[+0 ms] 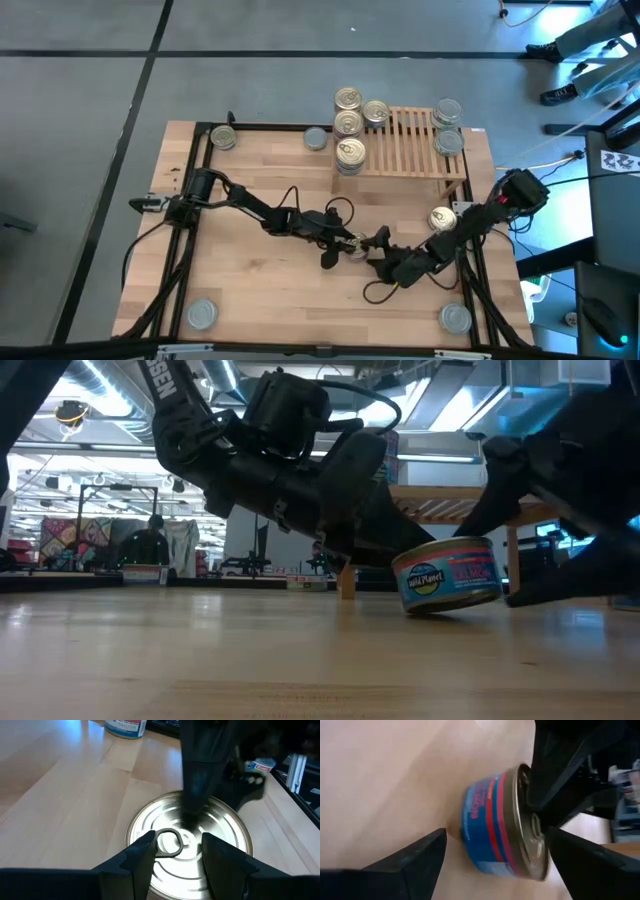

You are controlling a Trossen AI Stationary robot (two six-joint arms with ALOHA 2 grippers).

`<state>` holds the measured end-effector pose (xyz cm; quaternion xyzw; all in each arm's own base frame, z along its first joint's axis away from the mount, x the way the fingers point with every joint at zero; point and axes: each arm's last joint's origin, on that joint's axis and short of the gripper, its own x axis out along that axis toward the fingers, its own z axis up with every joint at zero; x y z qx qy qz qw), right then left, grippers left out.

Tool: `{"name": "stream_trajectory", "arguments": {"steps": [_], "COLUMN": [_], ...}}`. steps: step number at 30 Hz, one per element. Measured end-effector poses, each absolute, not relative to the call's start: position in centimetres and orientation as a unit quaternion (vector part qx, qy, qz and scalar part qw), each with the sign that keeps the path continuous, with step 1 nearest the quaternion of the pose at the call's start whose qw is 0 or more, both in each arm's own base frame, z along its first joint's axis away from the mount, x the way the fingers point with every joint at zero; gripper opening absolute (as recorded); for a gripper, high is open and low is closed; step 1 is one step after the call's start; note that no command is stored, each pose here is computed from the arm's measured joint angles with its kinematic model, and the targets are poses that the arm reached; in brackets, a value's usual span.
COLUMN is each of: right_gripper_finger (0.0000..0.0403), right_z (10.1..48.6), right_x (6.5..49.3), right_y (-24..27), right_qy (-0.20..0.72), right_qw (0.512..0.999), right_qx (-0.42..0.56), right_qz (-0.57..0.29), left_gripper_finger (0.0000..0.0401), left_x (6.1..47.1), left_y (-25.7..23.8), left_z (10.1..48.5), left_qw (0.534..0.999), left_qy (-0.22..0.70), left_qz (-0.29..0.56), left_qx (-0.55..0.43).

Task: Stack canned seafood by type on shelf
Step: Stack the blue-pink tuna can on top of the blue-pink tuna can on the shelf

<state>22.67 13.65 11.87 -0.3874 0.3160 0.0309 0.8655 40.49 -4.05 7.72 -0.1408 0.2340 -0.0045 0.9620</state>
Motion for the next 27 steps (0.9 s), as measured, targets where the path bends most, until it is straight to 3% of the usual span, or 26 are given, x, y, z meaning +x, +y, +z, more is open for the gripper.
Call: {"name": "stream_trajectory", "arguments": {"steps": [9,12,16,27], "right_gripper_finger": [0.0334,0.0294,0.0199,0.0195], "right_z": [10.4,10.5,10.6,12.6], "right_x": [24.6,25.0,25.1,22.8], "right_y": [14.6,14.8,15.0,17.2], "right_qy": [0.33,0.331,0.334,0.317], "right_qw": [0.825,0.824,0.835,0.855], "right_qx": [-0.458,-0.46,-0.436,-0.41], "right_qz": [-0.019,-0.018,-0.025,0.016], "left_gripper_finger": [0.0162,0.0162,0.0162,0.0162], "left_x": [40.5,40.5,40.4,39.7], "left_y": [-4.1,-4.1,-4.2,-4.8], "left_z": [7.7,7.7,7.8,10.4], "left_qw": [0.962,0.961,0.96,0.954], "left_qy": [0.233,0.232,0.226,0.252], "left_qz": [-0.005,-0.005,-0.002,-0.01], "left_qx": [-0.144,-0.148,-0.167,-0.161]}}
